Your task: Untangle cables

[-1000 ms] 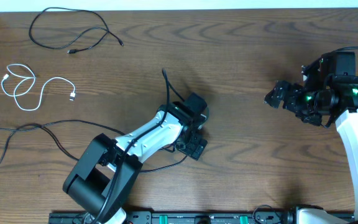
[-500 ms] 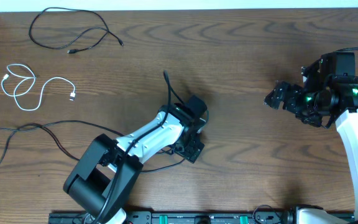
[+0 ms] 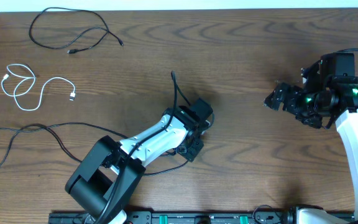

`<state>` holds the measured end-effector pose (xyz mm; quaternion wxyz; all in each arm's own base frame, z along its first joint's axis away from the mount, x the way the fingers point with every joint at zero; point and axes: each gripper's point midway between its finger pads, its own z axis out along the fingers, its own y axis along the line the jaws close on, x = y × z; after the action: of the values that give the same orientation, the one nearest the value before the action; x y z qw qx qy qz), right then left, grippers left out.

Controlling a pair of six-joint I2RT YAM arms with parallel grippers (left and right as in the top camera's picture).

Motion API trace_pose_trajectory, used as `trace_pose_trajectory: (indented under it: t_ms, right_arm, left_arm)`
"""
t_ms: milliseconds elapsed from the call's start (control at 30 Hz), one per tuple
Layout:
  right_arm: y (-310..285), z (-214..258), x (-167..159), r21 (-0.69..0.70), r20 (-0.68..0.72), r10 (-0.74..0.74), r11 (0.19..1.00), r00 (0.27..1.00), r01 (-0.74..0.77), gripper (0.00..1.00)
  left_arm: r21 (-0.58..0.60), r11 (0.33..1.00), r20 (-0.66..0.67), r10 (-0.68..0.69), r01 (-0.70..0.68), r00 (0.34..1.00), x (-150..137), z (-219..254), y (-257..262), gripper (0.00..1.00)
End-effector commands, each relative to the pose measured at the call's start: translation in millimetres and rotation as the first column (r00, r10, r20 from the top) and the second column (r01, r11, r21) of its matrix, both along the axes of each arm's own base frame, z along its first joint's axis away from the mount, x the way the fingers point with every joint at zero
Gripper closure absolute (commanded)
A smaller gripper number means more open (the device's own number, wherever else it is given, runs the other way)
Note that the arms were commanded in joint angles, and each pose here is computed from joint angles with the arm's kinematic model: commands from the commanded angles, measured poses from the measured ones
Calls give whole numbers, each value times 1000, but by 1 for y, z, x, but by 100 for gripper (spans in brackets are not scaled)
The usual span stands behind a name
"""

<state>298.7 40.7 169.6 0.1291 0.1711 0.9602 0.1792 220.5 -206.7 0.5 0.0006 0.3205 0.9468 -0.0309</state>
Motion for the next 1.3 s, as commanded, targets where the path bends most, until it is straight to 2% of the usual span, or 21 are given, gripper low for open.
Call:
trace_pose_trajectory:
  t_ms: [0,167,233,300,333,400,467,500,700,967,1100,1167,1267]
  right_arm:
    - [3,-2,-2,7,-9,7,1000,1000,-7,1]
    - [3,-2,-2,7,-9,7,1000,1000,-7,1]
    - [3,-2,-3,7,-13,7,1000,1000,-7,1]
    - [3,-2,-3,7,-14,7,1000,1000,-7,1]
    - [3,-2,-3,7,-14,7,1000,1000,-7,1]
    - [3,-2,-3,7,-11,7,1000,1000,-7,1]
    - [3,-1,-2,7,-7,7,1000,1000,-7,1]
    - [3,-1,-2,7,-7,7,1000,1000,-7,1]
    - [3,-2,-4,7,-17,8,1000,1000,-7,1]
    - [3,-2,-4,7,-17,7,1000,1000,-7,1]
    - [3,-2,-5,7,-20,7,1000,1000,-7,1]
    - [3,-2,-5,7,-20,7,1000,1000,-7,1]
    - [3,-2,-4,7,-19,7,1000,1000,-7,1]
  left_arm:
    - [45,999,17,-1,0,1000,1,-5,9,44]
    - [-12,1000,-50,-3,3,999,-11,-5,0,42]
    - [-45,999,-94,-6,1,996,-19,-4,-5,28]
    - [-56,998,-119,-10,3,993,-24,-4,-6,24]
    - [-51,999,-119,-9,3,993,-25,-4,-5,17]
    - [-25,1000,-97,-7,5,995,-21,-5,-1,7]
    - [17,1000,-46,-5,6,999,-13,-9,7,7]
    - [36,999,-7,-2,2,1000,-6,-12,11,2]
    - [-3,1000,54,23,-23,998,1,-25,7,2]
    - [11,1000,50,18,-19,999,-4,-29,11,1]
    - [45,999,75,27,-30,997,-1,-30,15,21]
    - [67,996,99,51,-57,994,2,-29,18,39]
    - [74,994,108,69,-77,992,4,-29,20,56]
